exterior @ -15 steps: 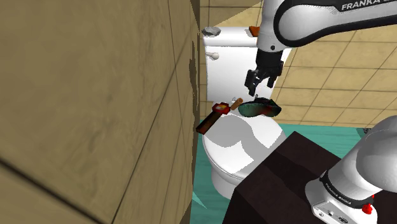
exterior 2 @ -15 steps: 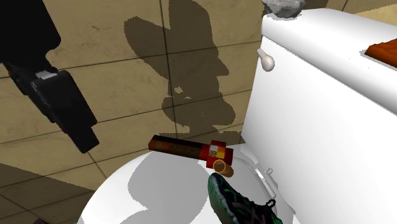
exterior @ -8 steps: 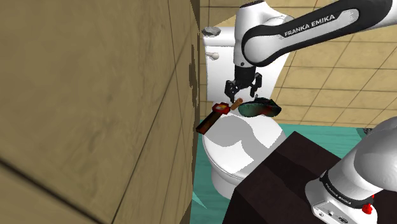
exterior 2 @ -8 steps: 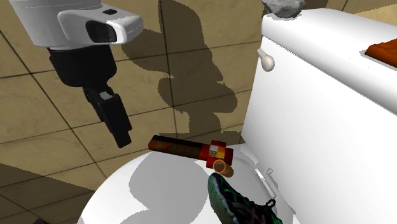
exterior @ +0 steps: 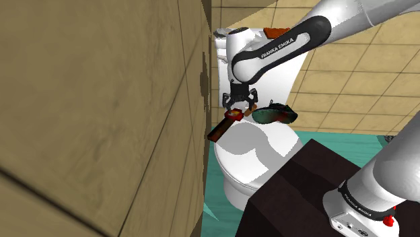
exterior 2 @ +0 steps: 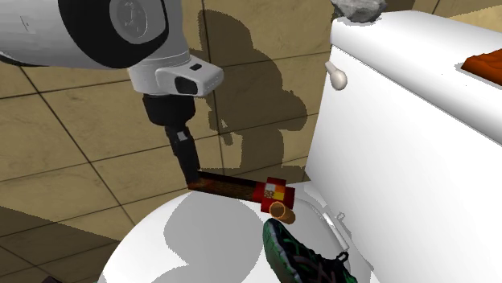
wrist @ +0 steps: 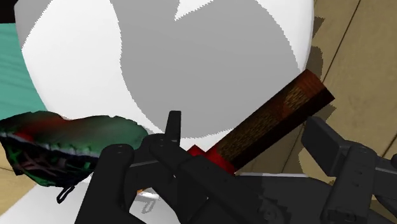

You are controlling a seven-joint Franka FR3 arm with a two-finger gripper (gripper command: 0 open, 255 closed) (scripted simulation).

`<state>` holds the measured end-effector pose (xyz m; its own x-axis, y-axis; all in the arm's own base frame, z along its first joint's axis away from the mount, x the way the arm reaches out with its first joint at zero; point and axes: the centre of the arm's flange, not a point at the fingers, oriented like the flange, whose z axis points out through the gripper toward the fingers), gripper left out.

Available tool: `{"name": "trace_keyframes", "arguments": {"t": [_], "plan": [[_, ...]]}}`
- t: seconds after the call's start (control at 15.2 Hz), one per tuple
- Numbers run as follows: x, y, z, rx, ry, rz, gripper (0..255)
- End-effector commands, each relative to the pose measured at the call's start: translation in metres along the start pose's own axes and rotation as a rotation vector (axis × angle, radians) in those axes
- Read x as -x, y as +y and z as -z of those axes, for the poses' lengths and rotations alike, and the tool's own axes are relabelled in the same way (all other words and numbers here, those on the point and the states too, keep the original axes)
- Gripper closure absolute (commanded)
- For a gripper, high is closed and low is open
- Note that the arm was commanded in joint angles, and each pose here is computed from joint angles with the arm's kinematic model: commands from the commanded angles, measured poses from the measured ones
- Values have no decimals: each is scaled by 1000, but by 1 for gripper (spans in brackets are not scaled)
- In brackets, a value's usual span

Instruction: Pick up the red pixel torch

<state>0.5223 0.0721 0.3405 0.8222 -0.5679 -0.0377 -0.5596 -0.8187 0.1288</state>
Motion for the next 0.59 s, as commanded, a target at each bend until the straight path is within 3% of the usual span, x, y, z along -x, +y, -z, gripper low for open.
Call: {"name": "trace_keyframes", "arguments": {"t": [0.0,0.53], "plan": [[-16,-10,-19,7,-7,-63,0],[-90,-44,-93,35,-33,-297,0]]}}
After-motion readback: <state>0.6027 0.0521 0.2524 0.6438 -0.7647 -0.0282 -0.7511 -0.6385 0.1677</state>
